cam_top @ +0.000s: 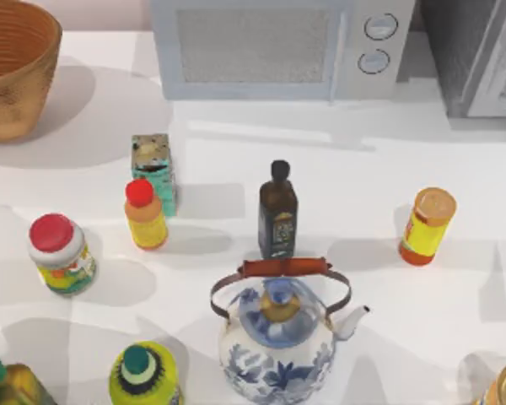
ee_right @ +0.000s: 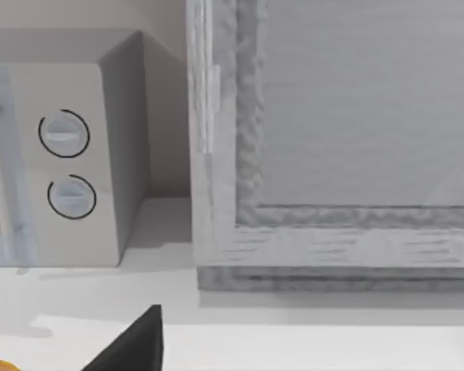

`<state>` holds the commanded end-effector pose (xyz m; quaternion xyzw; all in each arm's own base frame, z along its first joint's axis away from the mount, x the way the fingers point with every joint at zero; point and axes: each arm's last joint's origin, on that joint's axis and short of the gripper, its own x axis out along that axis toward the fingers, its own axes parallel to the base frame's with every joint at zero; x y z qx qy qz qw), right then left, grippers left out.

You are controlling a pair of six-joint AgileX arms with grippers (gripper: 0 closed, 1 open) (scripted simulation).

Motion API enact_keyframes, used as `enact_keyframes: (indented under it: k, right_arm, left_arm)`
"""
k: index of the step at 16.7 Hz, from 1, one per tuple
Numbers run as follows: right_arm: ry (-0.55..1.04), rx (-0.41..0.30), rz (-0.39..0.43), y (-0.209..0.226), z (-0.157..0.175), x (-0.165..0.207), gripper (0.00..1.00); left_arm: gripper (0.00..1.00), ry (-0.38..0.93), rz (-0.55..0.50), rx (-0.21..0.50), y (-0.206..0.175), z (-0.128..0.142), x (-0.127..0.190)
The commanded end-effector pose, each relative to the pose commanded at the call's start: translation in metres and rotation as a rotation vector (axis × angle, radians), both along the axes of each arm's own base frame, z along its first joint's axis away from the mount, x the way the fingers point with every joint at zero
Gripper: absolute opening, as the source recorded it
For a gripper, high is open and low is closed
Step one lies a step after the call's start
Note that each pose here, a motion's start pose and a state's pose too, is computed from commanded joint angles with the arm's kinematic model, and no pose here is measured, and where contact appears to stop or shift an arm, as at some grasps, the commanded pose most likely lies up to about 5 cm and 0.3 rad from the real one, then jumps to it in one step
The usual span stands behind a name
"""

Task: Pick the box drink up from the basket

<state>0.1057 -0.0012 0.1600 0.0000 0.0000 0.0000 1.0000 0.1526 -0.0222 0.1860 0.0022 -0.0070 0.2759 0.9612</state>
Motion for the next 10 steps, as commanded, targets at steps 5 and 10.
enact_keyframes:
  k: [5,10]
  right_arm:
    - [0.0,0.0,0.0,0.0,0.0,0.0,1.0]
    - [0.0,0.0,0.0,0.0,0.0,0.0,1.0]
  left_arm:
    - [0.0,0.0,0.028,-0.002,-0.0021,-0.0001,0.0023]
    - [0.0,-0.004,0.051,-0.005,0.0024,-0.003,0.0041]
